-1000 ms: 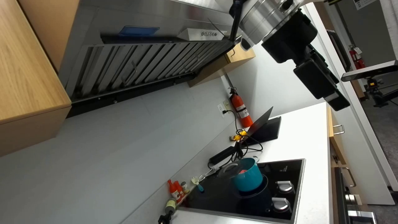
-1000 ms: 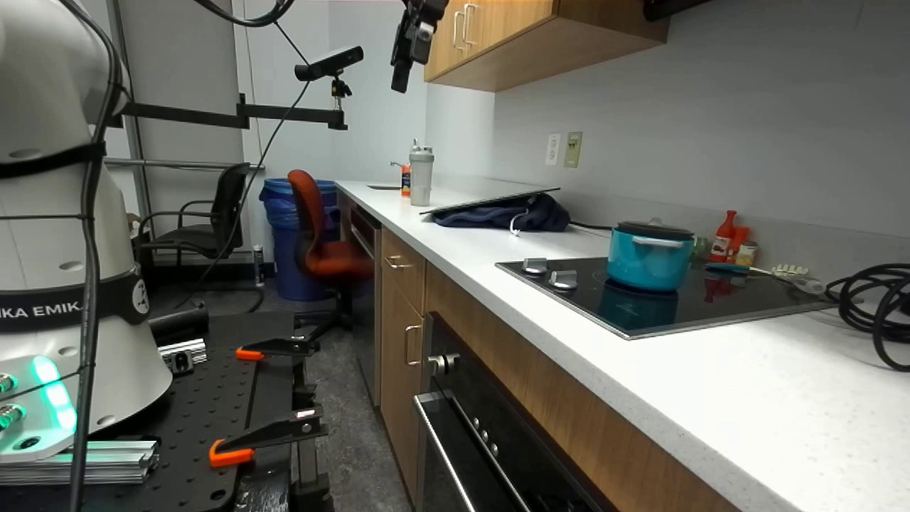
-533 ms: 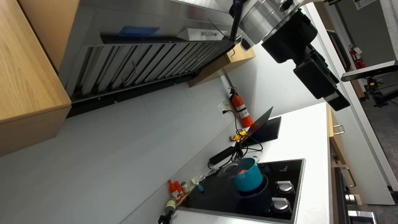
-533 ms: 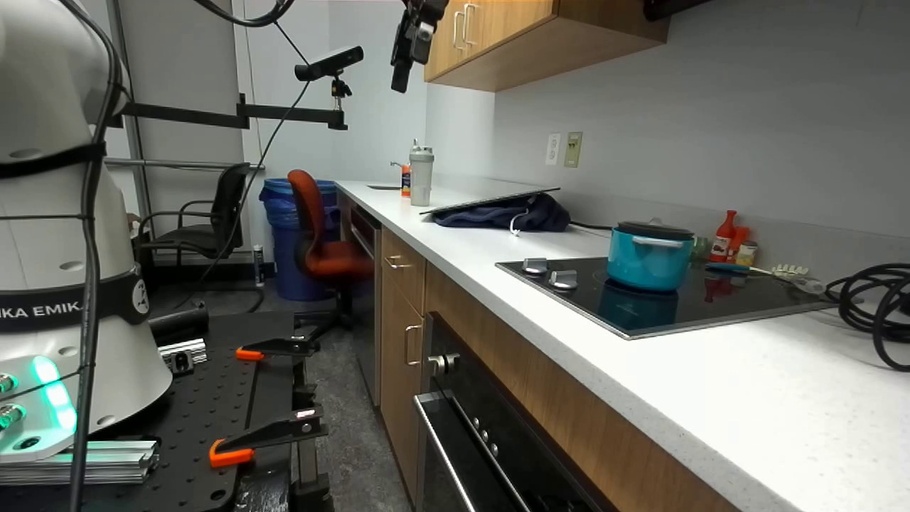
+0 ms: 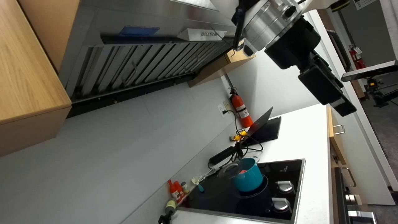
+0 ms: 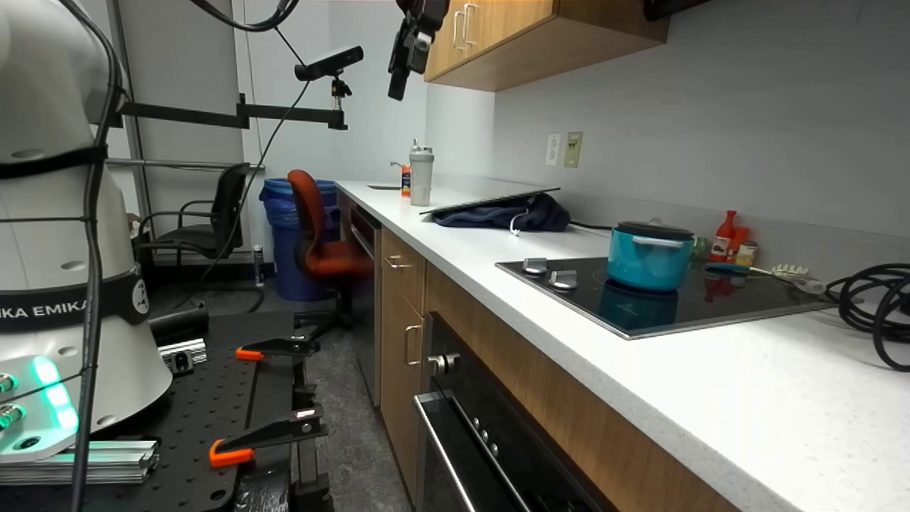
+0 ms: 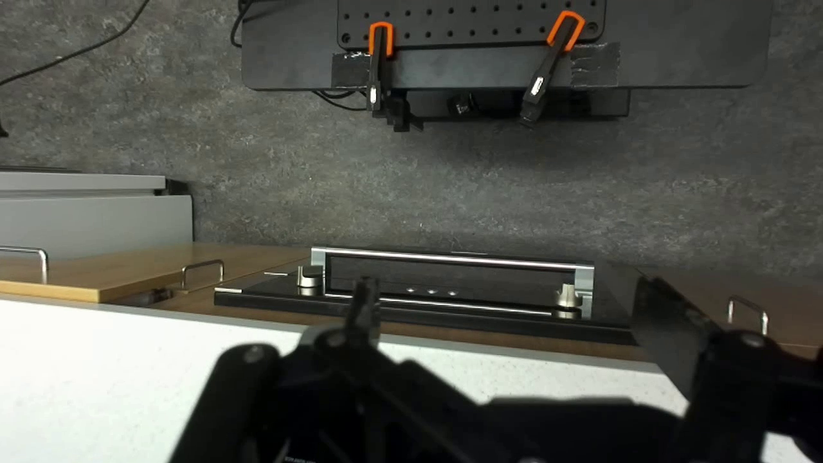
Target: Uncover the pot and put the lid on the counter
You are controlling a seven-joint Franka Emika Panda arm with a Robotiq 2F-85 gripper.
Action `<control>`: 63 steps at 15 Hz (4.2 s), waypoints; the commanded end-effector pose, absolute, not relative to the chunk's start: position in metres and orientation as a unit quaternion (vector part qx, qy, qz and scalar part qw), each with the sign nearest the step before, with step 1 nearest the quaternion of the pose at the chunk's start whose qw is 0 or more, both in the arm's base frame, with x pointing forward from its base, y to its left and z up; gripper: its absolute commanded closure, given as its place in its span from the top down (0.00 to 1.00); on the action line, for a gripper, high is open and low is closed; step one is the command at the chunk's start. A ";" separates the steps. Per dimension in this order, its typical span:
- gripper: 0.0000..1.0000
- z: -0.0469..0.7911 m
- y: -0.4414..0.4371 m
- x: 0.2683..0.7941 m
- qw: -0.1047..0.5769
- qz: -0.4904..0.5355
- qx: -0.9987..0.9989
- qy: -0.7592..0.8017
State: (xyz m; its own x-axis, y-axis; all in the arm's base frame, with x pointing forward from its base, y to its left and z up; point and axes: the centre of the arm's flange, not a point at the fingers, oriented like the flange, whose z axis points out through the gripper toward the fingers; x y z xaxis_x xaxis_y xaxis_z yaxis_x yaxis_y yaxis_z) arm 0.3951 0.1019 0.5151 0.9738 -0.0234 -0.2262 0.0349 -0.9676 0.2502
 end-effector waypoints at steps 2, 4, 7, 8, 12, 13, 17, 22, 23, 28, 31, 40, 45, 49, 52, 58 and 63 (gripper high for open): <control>1.00 0.493 0.103 0.392 0.123 -0.135 0.983 0.015; 1.00 0.483 0.103 0.391 0.123 -0.143 0.982 0.015; 1.00 0.467 0.100 0.392 0.120 -0.148 0.982 0.007; 1.00 0.462 0.098 0.393 0.116 -0.149 0.982 0.002; 1.00 0.440 0.089 0.395 0.093 -0.126 0.987 -0.028; 1.00 0.435 0.087 0.396 0.087 -0.115 0.989 -0.037; 1.00 0.411 0.086 0.398 0.088 -0.045 0.991 -0.089; 1.00 0.400 0.091 0.409 0.095 0.036 0.986 -0.132; 1.00 0.403 0.092 0.411 0.100 0.050 0.984 -0.139; 1.00 0.418 0.080 0.428 0.118 0.107 0.973 -0.167; 1.00 0.417 0.078 0.427 0.118 0.096 0.975 -0.160; 1.00 0.414 0.077 0.429 0.121 0.095 0.976 -0.157; 1.00 0.402 0.064 0.447 0.190 0.113 0.972 -0.077; 1.00 0.402 0.053 0.469 0.213 0.152 0.965 -0.023; 1.00 0.406 0.049 0.487 0.206 0.190 0.960 -0.001; 1.00 0.404 0.044 0.526 0.176 0.245 0.953 0.018; 1.00 0.393 0.038 0.559 0.150 0.273 0.950 0.021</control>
